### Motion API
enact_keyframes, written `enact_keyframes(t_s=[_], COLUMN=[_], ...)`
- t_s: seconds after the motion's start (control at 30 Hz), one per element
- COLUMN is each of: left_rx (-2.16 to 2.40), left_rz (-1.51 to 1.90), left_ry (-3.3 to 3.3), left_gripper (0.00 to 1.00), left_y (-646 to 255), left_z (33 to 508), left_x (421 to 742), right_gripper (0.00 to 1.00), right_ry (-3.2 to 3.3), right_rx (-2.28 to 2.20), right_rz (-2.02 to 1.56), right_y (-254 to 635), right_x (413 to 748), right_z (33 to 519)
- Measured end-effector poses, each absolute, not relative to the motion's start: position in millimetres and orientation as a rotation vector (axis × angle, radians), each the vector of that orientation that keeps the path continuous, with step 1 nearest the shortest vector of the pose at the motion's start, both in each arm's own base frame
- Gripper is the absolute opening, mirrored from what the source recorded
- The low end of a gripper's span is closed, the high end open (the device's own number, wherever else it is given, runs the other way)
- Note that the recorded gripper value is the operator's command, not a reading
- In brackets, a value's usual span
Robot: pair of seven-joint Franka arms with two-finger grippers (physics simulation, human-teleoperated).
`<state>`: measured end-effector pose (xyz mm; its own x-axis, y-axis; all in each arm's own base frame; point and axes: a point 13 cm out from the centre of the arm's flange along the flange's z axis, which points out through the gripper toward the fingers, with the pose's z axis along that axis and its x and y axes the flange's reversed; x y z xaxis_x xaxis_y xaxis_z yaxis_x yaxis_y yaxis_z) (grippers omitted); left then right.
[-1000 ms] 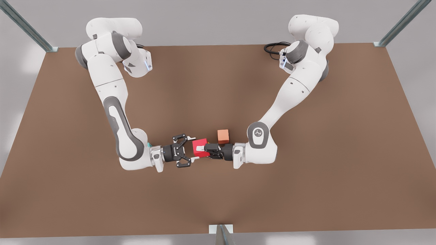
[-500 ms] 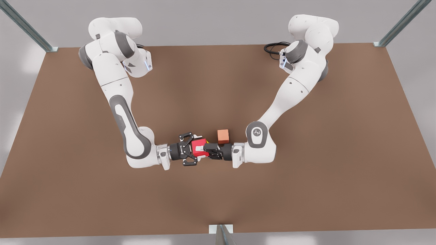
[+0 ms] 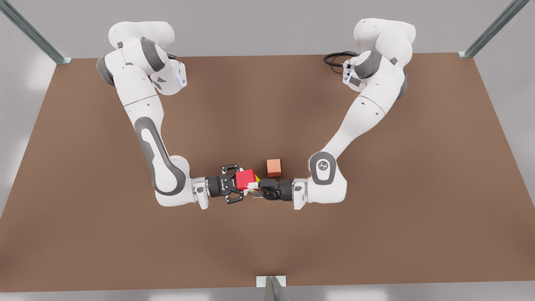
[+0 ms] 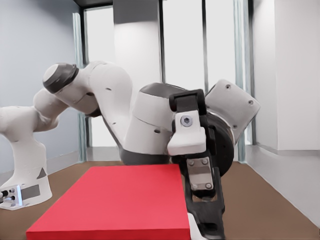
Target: Pick up red wooden cube and pass to hand red wooden cube and place in blue wooden cube
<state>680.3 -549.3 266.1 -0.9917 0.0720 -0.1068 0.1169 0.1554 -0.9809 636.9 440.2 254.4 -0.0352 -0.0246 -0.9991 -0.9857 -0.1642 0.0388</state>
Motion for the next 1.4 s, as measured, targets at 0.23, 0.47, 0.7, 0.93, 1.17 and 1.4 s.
enact_keyframes(t_s=[0.23,0.47,0.7,0.93,1.17,1.4], left_rx=[0.636,0.871,0.622,0.515,0.467,0.417], left_rz=[-1.469,0.019,0.023,0.000,-0.035,-0.030], left_ry=[2.539,3.261,3.424,3.459,3.504,3.513], left_gripper=[1.00,1.00,1.00,1.00,1.00,1.00], left_y=[-295.3,-94.4,-65.0,-64.8,-74.4,-74.7], left_z=[343.2,425.6,424.1,436.6,421.5,417.0], left_x=[734.4,583.8,533.5,527.7,525.6,527.9], right_gripper=[0.63,0.62,0.62,0.62,0.62,0.62], right_ry=[1.238,1.518,1.721,1.926,2.065,2.161], right_rx=[-1.515,-2.449,-2.637,-2.471,-2.318,-2.205], right_rz=[1.184,0.749,0.430,0.261,0.193,0.153], right_y=[319.2,111.1,91.6,104.0,122.2,124.2], right_x=[667.7,619.0,612.7,616.8,603.7,596.0], right_z=[256.3,241.6,184.9,156.1,130.9,119.5])
